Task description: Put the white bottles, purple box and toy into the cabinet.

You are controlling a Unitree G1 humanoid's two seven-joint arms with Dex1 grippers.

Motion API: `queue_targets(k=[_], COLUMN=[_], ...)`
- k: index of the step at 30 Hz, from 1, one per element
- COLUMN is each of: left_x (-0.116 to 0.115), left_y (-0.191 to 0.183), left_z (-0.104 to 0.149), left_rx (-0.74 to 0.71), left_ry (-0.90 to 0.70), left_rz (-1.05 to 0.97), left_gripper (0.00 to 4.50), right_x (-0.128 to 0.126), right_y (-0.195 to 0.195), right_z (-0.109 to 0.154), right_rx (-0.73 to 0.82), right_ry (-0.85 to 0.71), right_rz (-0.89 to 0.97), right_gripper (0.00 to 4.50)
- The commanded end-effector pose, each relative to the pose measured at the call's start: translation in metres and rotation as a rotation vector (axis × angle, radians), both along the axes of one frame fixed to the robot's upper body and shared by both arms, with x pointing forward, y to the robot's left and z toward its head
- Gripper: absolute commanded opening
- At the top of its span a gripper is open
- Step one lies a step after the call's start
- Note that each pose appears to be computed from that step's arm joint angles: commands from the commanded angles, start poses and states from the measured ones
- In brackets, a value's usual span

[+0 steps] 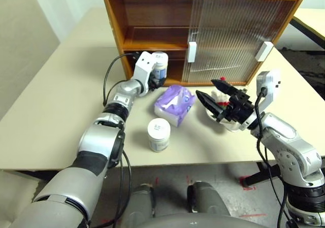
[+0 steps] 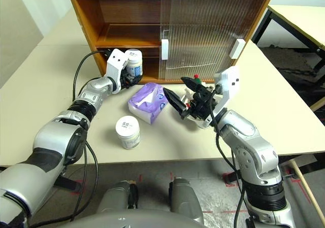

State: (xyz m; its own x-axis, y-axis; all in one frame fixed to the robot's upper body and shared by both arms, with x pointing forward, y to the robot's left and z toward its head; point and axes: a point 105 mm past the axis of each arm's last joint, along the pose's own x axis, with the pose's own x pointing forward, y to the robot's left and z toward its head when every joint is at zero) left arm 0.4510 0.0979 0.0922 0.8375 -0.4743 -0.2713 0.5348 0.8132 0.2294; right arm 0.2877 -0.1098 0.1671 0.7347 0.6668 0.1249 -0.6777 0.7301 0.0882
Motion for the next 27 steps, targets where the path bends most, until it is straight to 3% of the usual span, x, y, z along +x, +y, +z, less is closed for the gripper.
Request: queue_targets(k=[1, 10, 27], left_x=[0.005, 0.01, 0.013], left_y=[-0.006, -0.004, -0.011], left_z=[0.01, 0.011, 0.016], left_rx=[-0.005, -0.022, -0.051], left_ry=[-0.027, -0.018, -0.015], left_rz=[0.029, 0.11, 0.135], left_gripper=[3.13, 3.13, 3.13], right_x=[-0.007, 0.004, -0.004], right_y=[0.008, -0.005, -0.005], right_z=[0.002, 0.003, 0.005], right_rx=[0.012, -0.039, -0.044], right_ry=[0.005, 0.004, 0.025], right_rz=[0.016, -0.114, -0.112], right_gripper=[4.5, 4.5, 4.5])
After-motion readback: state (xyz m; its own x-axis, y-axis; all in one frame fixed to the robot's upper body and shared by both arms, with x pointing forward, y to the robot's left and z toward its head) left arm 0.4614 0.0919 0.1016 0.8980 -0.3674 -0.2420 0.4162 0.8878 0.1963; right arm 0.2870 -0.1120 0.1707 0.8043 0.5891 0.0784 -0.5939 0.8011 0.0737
